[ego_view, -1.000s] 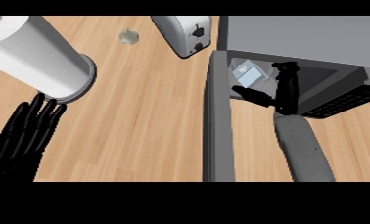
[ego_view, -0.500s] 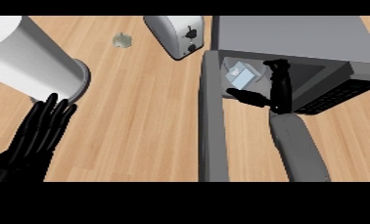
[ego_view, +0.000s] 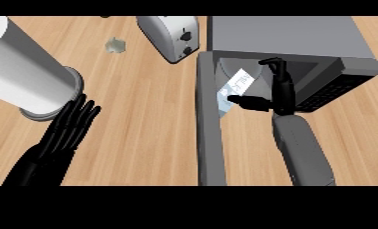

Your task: Pick up the milk, place it into the microwave and close the microwave

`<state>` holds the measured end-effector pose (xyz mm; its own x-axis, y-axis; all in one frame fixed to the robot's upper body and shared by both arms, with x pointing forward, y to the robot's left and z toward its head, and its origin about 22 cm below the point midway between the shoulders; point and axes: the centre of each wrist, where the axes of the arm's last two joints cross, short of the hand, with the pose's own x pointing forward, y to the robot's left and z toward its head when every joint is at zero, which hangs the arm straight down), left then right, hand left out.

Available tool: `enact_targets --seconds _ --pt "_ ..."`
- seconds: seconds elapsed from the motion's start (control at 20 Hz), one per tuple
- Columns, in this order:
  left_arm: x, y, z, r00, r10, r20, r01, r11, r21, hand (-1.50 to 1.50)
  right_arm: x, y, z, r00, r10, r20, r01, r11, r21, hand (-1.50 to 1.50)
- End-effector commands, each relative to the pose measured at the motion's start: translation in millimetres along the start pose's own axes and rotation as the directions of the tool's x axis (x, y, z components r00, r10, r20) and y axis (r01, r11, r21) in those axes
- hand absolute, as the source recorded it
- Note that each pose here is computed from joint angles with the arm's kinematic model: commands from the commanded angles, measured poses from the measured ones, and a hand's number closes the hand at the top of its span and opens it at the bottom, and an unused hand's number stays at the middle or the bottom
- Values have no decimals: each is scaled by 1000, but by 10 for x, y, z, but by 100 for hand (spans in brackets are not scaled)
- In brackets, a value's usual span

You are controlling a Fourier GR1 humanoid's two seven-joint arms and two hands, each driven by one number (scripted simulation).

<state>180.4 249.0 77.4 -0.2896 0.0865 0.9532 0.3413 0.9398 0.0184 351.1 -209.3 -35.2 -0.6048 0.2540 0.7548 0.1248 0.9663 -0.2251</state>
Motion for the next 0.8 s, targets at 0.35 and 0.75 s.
enact_targets --seconds 0.35,0.75 --pt "-196 -176 -212 997 -59 -47 47 976 -212 150 -196 -80 276 930 -161 -331 165 986 -16 -150" --pt "-580 -356 -520 984 -133 -116 99 959 -266 150 -3 -338 658 924 -175 -340 191 981 14 -150"
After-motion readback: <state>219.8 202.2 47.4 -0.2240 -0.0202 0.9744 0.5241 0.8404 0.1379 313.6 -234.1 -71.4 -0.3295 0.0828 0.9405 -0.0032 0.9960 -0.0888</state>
